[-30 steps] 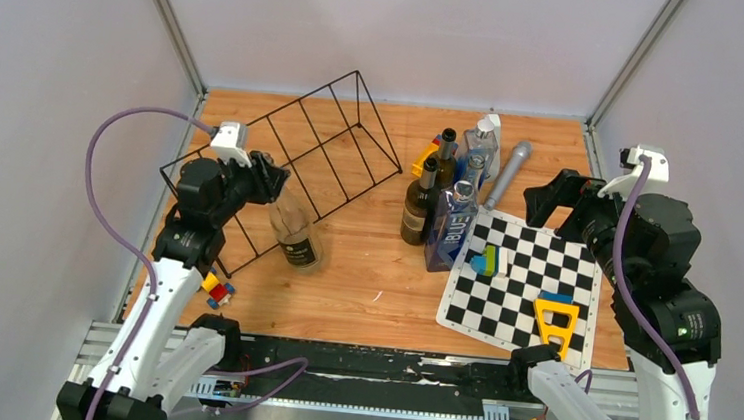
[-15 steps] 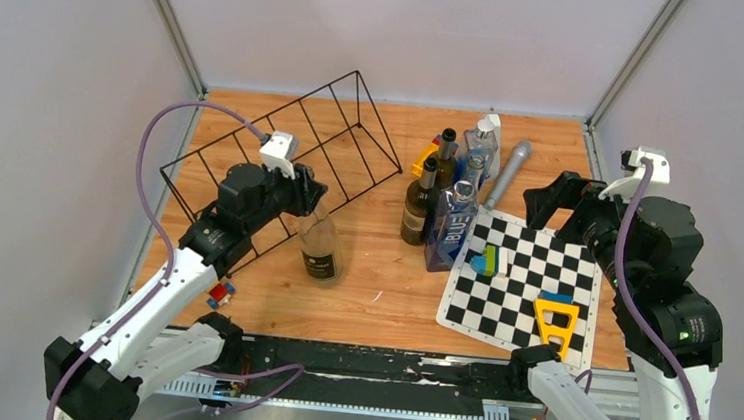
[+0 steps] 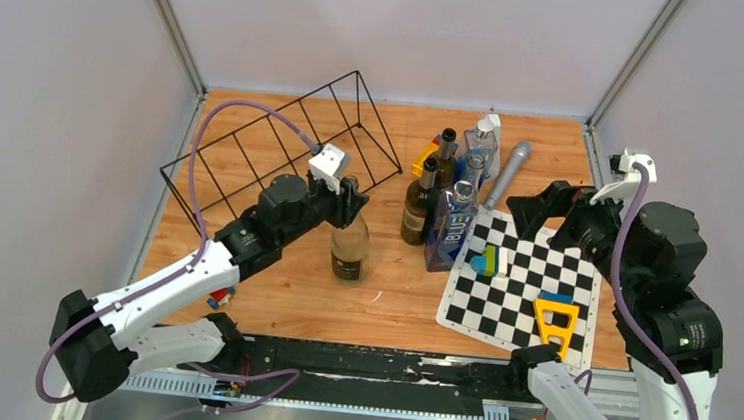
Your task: Take the wine bottle off the wine rack
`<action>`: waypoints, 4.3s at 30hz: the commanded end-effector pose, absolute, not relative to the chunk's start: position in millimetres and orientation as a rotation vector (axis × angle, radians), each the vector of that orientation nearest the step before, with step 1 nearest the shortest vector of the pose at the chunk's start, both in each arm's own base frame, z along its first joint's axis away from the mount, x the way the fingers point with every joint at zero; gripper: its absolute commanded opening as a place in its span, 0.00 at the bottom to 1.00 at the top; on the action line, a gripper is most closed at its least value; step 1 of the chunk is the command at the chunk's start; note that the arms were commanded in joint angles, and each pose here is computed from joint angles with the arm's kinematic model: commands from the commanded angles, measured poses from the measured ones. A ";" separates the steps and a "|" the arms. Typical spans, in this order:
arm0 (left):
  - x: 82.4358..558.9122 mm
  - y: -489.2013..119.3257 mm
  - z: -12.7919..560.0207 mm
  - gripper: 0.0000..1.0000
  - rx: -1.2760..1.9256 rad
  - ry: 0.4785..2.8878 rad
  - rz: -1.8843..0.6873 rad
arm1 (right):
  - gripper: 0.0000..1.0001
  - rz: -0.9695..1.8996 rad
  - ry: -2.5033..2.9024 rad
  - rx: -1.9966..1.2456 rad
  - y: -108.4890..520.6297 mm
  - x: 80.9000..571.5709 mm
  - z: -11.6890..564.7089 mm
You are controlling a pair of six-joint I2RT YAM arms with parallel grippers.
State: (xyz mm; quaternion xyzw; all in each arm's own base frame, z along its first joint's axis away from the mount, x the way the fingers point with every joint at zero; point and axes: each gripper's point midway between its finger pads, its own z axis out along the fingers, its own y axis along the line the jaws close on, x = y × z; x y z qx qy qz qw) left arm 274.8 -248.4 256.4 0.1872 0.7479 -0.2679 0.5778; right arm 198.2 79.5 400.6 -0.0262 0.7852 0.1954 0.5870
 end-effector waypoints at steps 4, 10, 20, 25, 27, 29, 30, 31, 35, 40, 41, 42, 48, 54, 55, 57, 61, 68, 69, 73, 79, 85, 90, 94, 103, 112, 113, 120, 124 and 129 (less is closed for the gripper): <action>275.1 -286.7 346.1 0.00 0.402 1.453 -0.703 | 0.95 0.528 1.739 -0.186 94.8 188.9 417.7; 271.9 -311.6 350.5 0.00 0.412 1.419 -0.720 | 0.95 0.524 1.717 -0.201 94.3 185.3 421.2; 268.6 -346.7 358.2 0.00 0.447 1.354 -0.736 | 0.95 0.506 1.714 -0.207 92.0 184.6 419.4; 265.9 -359.6 360.5 0.00 0.452 1.310 -0.741 | 0.95 0.495 1.710 -0.209 90.7 184.4 418.4; 264.6 -364.3 360.3 0.00 0.456 1.297 -0.742 | 0.95 0.491 1.709 -0.210 90.3 184.9 417.7; 264.1 -368.3 360.1 0.00 0.455 1.287 -0.740 | 0.95 0.490 1.710 -0.211 90.1 184.6 416.9; 264.0 -368.7 360.9 0.00 0.449 1.283 -0.739 | 0.96 0.489 1.711 -0.211 90.0 185.0 416.3; 264.5 -369.9 361.5 0.00 0.445 1.276 -0.739 | 0.96 0.488 1.712 -0.213 90.0 184.9 415.8; 265.1 -372.6 365.1 0.00 0.433 1.254 -0.741 | 0.95 0.485 1.712 -0.216 89.9 185.2 415.5; 267.4 -374.4 369.4 0.00 0.406 1.236 -0.743 | 0.95 0.486 1.718 -0.221 90.7 186.1 414.0; 266.7 -375.7 371.5 0.00 0.402 1.229 -0.748 | 0.95 0.488 1.717 -0.223 91.1 186.1 414.0; 267.7 -377.0 369.8 0.00 0.405 1.229 -0.743 | 0.95 0.487 1.715 -0.225 91.0 185.6 414.5; 269.3 -382.1 371.0 0.00 0.392 1.205 -0.750 | 0.96 0.487 1.709 -0.228 90.8 184.0 415.6; 271.8 -380.7 375.7 0.00 0.365 1.182 -0.744 | 0.96 0.483 1.718 -0.230 90.6 184.6 413.6; 271.9 -380.5 375.7 0.00 0.363 1.181 -0.743 | 0.95 0.484 1.717 -0.231 90.7 184.2 413.8; 273.4 -379.3 375.2 0.00 0.350 1.180 -0.739 | 0.96 0.483 1.718 -0.231 90.6 184.4 413.5; 276.2 -377.4 369.5 0.01 0.315 1.193 -0.743 | 0.95 0.484 1.722 -0.233 90.9 184.5 412.3; 277.6 -376.6 360.5 0.05 0.289 1.214 -0.755 | 0.95 0.483 1.725 -0.237 91.1 184.5 410.7; 277.3 -376.7 360.1 0.08 0.289 1.215 -0.756 | 0.96 0.483 1.726 -0.236 91.0 184.6 410.7; 276.3 -376.2 356.2 0.18 0.293 1.222 -0.757 | 0.95 0.481 1.724 -0.239 90.9 184.7 411.0; 274.3 -378.5 344.3 0.29 0.308 1.244 -0.765 | 0.95 0.479 1.724 -0.243 90.9 184.2 411.0; 273.0 -382.9 335.4 0.39 0.325 1.268 -0.769 | 0.95 0.476 1.719 -0.247 90.6 183.7 412.7; 273.6 -385.4 326.2 0.48 0.345 1.302 -0.758 | 0.95 0.474 1.717 -0.250 90.5 183.4 412.9; 273.8 -387.1 318.7 0.55 0.354 1.323 -0.755 | 0.96 0.471 1.719 -0.250 90.0 183.2 411.9; 275.7 -384.1 311.2 0.65 0.350 1.352 -0.734 | 0.95 0.473 1.719 -0.251 90.2 182.4 411.5; 281.2 -368.6 318.0 0.74 0.301 1.367 -0.671 | 0.95 0.474 1.718 -0.250 90.2 182.1 412.0; 281.3 -366.9 319.1 0.75 0.299 1.369 -0.665 | 0.95 0.473 1.719 -0.250 90.1 182.3 411.6; 281.9 -362.6 335.0 0.78 0.299 1.367 -0.642 | 0.96 0.481 1.722 -0.250 91.2 182.3 411.1; 281.1 -360.6 348.7 0.80 0.302 1.356 -0.638 | 0.96 0.480 1.718 -0.250 91.0 181.8 412.3; 276.2 -360.6 368.0 0.83 0.316 1.328 -0.664 | 0.95 0.482 1.718 -0.250 91.1 181.2 412.0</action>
